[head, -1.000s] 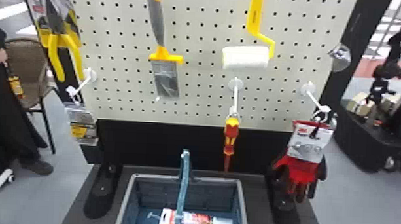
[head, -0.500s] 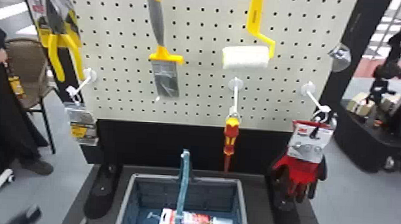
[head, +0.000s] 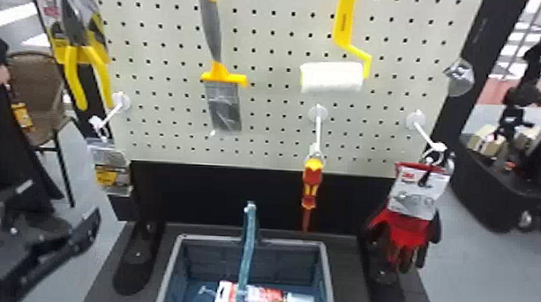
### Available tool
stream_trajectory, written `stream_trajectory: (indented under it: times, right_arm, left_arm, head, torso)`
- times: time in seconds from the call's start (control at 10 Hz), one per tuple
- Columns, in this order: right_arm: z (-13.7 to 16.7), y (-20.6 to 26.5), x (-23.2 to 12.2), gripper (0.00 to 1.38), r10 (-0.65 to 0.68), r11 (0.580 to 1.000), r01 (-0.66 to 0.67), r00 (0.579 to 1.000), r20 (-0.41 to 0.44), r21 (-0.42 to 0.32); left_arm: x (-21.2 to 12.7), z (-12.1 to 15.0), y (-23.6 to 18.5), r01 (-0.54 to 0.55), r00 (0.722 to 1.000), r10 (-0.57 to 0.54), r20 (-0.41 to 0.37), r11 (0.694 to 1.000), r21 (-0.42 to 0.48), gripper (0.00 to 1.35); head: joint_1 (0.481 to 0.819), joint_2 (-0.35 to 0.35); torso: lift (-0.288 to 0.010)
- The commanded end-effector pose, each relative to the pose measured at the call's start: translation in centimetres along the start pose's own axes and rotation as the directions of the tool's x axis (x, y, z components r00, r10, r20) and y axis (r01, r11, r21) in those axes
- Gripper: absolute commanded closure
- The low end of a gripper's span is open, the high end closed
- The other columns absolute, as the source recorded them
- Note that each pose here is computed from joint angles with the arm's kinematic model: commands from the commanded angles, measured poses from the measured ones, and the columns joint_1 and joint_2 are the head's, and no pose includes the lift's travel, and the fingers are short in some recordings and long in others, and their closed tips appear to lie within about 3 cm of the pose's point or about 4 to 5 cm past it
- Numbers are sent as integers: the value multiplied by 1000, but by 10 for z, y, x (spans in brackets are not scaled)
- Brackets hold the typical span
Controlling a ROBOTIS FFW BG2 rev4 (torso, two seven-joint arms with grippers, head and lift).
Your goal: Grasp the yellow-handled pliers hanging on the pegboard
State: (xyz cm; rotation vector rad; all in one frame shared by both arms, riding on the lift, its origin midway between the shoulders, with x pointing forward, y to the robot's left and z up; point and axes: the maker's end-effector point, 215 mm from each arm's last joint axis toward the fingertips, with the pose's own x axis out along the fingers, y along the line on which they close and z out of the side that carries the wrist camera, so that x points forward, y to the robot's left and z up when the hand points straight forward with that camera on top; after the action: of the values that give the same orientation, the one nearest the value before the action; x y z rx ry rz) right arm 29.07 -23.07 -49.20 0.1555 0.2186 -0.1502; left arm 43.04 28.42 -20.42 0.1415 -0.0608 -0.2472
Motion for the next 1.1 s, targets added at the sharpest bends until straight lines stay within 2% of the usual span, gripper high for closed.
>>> stream_trajectory:
  times: [0.0, 0.1, 0.4, 0.5, 0.6, 0.8, 1.0]
  right_arm:
    - [0, 0, 0, 257, 0, 1000, 0, 1000, 0, 0]
    - [0, 0, 0, 257, 0, 1000, 0, 1000, 0, 0]
    - [4, 2, 6, 257, 5, 1000, -5, 1000, 13, -5]
    - [4, 3, 6, 257, 6, 1000, -6, 1000, 13, -5]
    - [4, 3, 6, 257, 5, 1000, -5, 1000, 14, -6]
    - [6, 3, 7, 257, 6, 1000, -6, 1000, 16, -5]
    - [9, 5, 10, 257, 10, 1000, -10, 1000, 25, -7]
  left_arm:
    - [11, 38, 21, -27, 998, 25, 55, 999, 40, 291]
    - [20, 64, 29, -27, 996, 21, 90, 997, 70, 289]
    - [43, 114, 45, 20, 989, -31, 146, 997, 77, 282]
    - [46, 126, 57, 12, 987, -24, 159, 997, 75, 280]
    - [54, 127, 67, 32, 985, -36, 167, 999, 26, 280]
    - [61, 150, 84, 39, 983, -43, 177, 999, 27, 279]
    - [80, 161, 103, 118, 981, -117, 154, 993, 2, 279]
  head:
    - [549, 0]
    - [549, 0]
    - [549, 0]
    - [549, 0]
    - [549, 0]
    - [549, 0]
    - [549, 0]
  torso:
    - [-100]
    - [-100]
    - [-100]
    - [-100]
    - [-100]
    - [-100]
    - [-100]
